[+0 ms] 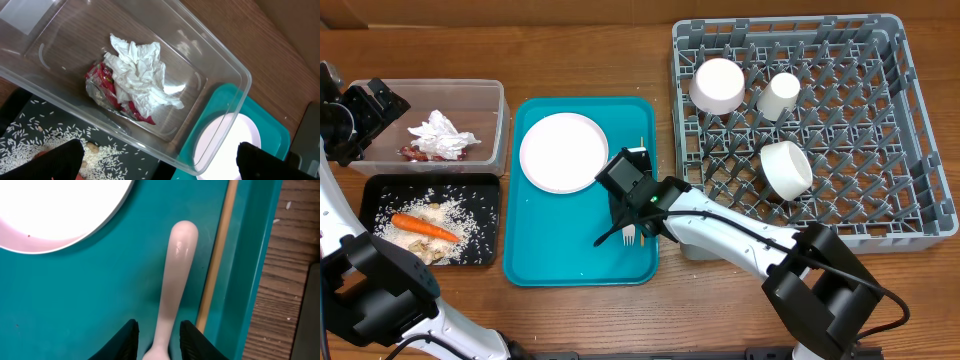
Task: Sort waste into correct bins and load items into the dishwasher rack
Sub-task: 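Lower the right gripper and grasp the white fork's handle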
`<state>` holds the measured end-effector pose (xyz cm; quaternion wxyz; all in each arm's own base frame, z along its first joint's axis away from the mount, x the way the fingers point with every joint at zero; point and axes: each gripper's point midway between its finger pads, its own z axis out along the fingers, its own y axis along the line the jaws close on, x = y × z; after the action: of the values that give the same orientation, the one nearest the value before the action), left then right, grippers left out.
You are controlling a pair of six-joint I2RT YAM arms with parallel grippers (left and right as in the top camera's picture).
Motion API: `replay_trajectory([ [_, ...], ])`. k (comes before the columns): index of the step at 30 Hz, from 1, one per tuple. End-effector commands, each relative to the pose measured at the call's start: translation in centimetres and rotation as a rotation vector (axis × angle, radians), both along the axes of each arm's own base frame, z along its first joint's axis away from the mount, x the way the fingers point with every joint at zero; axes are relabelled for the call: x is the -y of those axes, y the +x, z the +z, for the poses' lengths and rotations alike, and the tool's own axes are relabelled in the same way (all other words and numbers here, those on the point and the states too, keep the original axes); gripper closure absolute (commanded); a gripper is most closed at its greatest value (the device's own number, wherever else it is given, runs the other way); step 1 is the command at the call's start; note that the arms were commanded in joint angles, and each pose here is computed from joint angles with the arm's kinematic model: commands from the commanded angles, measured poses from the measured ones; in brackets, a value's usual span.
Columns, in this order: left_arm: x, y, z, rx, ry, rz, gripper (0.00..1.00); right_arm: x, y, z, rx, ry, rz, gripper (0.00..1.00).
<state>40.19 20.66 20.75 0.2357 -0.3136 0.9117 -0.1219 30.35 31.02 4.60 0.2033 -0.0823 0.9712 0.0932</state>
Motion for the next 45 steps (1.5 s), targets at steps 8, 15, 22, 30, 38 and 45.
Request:
replay_trajectory([
  [8, 0.2, 0.1, -0.4, -0.01, -0.007, 0.002, 0.0, -0.1, -0.1, -1.9, 0.009, -0.055, 0.04, 0.67],
  [15, 0.2, 0.1, -0.4, -0.01, -0.007, 0.002, 0.0, 0.1, 0.1, -3.6, 0.001, -0.086, 0.035, 0.67],
  [22, 0.2, 0.1, -0.4, -0.01, -0.007, 0.002, 0.0, 0.2, 0.0, -4.0, -0.007, -0.094, 0.035, 0.74],
  [30, 0.2, 0.1, -0.4, -0.01, -0.007, 0.002, 0.0, 0.1, 0.0, -3.9, -0.009, -0.087, 0.029, 0.87],
  [38, 0.2, 0.1, -0.4, -0.01, -0.007, 0.002, 0.0, -0.3, 0.3, -3.1, 0.002, -0.076, 0.029, 0.9],
  [45, 0.2, 0.1, -0.4, -0.01, -0.007, 0.002, 0.0, -0.8, 0.9, -1.5, 0.028, -0.05, 0.027, 0.9],
])
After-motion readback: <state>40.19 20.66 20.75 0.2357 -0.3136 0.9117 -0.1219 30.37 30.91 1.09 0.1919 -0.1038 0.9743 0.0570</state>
